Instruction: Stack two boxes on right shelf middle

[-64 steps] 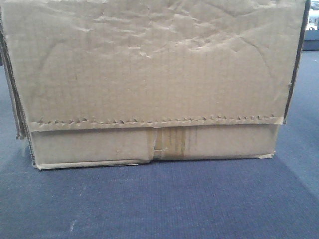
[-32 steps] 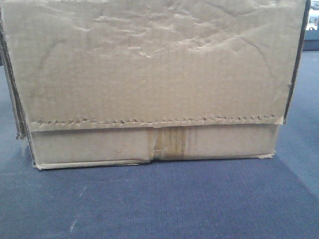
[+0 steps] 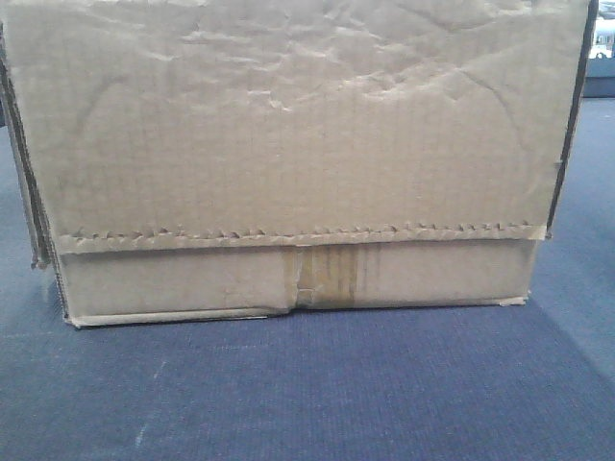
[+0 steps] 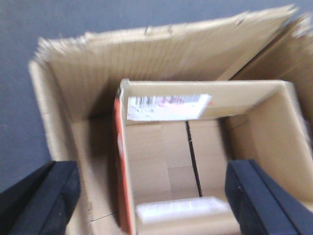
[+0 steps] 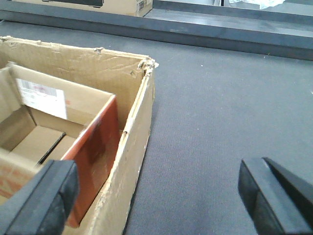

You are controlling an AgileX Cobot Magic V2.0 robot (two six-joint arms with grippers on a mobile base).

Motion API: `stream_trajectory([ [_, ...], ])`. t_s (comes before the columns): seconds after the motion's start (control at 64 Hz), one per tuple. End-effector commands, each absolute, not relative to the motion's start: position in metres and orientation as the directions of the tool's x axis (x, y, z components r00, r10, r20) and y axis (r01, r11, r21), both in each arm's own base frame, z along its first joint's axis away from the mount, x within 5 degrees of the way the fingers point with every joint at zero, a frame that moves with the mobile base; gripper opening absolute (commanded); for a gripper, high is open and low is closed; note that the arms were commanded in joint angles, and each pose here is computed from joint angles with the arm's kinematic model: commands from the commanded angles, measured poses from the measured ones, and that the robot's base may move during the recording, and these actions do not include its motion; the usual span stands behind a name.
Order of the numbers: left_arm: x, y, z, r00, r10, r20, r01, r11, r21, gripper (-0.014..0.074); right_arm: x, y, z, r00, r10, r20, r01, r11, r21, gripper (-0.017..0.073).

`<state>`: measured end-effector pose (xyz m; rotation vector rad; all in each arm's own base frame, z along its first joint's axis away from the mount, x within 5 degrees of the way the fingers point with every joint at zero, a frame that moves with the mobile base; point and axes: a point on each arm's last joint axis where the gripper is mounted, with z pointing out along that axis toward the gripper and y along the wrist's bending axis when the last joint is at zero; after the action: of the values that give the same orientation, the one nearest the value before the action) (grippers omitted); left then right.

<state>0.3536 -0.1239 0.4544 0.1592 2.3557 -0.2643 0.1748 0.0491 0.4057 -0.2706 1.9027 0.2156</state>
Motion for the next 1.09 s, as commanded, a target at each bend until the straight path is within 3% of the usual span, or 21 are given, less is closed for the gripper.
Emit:
stream_trajectory([
  [0.0, 0.334, -0.113, 0.477, -0.666, 0.039, -0.745, 0.172, 0.98, -0.102, 0.0488, 0.174, 0.049, 0.411, -0.318, -0.088, -0.944, -0.296, 0.955, 0.011, 0.0559],
  [0.094, 0.323, -0.094, 0.493, -0.619, 0.043, -0.785, 0.115, 0.993, -0.036, 0.0488, 0.171, 0.049, 0.42, -0.325, -0.093, -0.941, -0.3, 0.954, 0.01, 0.0559],
  [0.359, 0.306, -0.059, 0.498, -0.625, 0.01, -0.781, 0.084, 0.995, -0.055, 0.0487, 0.198, 0.057, 0.443, -0.427, -0.13, -0.895, -0.314, 0.949, 0.012, 0.0559],
  [0.594, 0.309, -0.07, 0.449, -0.762, 0.013, -0.648, 0.124, 0.984, -0.127, 0.0487, 0.241, 0.073, 0.434, -0.59, -0.148, -0.793, -0.337, 0.938, 0.076, 0.0559],
  [0.766, 0.308, -0.09, 0.405, -0.847, 0.08, -0.526, 0.166, 0.979, -0.118, 0.0487, 0.263, 0.08, 0.415, -0.659, -0.159, -0.735, -0.336, 0.937, 0.098, 0.0559],
  [1.078, 0.325, -0.109, 0.356, -0.898, 0.126, -0.421, 0.184, 0.978, -0.1, 0.0487, 0.298, 0.103, 0.372, -0.736, -0.227, -0.637, -0.372, 0.923, 0.101, 0.0559],
])
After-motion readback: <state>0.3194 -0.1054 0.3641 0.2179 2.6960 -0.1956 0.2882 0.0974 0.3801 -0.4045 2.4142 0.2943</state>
